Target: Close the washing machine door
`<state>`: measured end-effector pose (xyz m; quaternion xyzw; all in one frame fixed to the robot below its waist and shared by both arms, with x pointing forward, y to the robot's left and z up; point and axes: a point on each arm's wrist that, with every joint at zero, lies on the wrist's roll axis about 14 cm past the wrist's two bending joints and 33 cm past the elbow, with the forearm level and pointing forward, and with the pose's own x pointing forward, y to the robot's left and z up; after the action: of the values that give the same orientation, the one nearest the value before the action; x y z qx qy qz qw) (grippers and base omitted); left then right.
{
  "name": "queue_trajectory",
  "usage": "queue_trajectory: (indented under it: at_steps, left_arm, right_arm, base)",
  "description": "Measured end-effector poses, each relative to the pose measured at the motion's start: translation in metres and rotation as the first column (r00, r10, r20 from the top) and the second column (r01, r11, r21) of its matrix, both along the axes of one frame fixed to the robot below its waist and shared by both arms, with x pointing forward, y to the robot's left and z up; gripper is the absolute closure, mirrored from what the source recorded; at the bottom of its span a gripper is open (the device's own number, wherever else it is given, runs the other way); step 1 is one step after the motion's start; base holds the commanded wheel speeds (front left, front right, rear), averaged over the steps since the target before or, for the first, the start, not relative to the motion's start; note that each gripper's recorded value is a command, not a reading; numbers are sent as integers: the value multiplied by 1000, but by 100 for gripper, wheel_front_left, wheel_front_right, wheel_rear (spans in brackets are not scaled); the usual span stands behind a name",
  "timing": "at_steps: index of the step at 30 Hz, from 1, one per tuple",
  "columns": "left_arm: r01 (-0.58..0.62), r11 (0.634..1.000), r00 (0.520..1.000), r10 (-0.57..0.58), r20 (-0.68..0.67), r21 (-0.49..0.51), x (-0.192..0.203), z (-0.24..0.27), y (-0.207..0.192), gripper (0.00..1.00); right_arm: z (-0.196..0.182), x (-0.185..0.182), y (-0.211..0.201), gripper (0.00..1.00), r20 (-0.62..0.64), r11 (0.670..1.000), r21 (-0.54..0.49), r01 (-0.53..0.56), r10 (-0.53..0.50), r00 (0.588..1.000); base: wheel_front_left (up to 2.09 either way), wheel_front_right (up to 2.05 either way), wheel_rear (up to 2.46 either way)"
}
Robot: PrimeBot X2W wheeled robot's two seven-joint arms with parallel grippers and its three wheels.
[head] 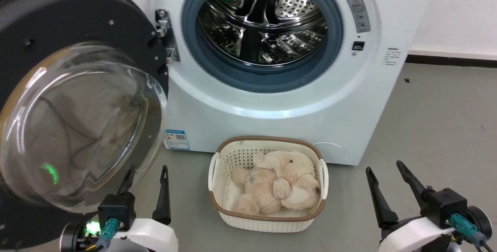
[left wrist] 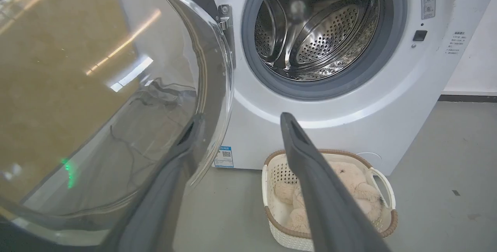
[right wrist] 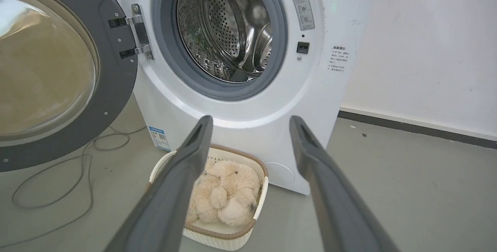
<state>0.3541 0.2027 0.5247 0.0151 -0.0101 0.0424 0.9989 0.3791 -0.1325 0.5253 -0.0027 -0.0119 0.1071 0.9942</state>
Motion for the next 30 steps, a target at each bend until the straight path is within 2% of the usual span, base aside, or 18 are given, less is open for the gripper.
queue_trajectory:
  at_steps: [15,30]
  left_arm:
    - [-104,994,994,105,33,-16,-23,4,32,0]
    - [-231,972,970,233,66,-34,-45,9,64,0]
  right_arm:
    - [3,9,39,0,21,993,33,-112,111,994]
    - [1,18,85,0,30,968,60,-243,241,970]
  base:
    - [0,0,0]
    - [0,0,0]
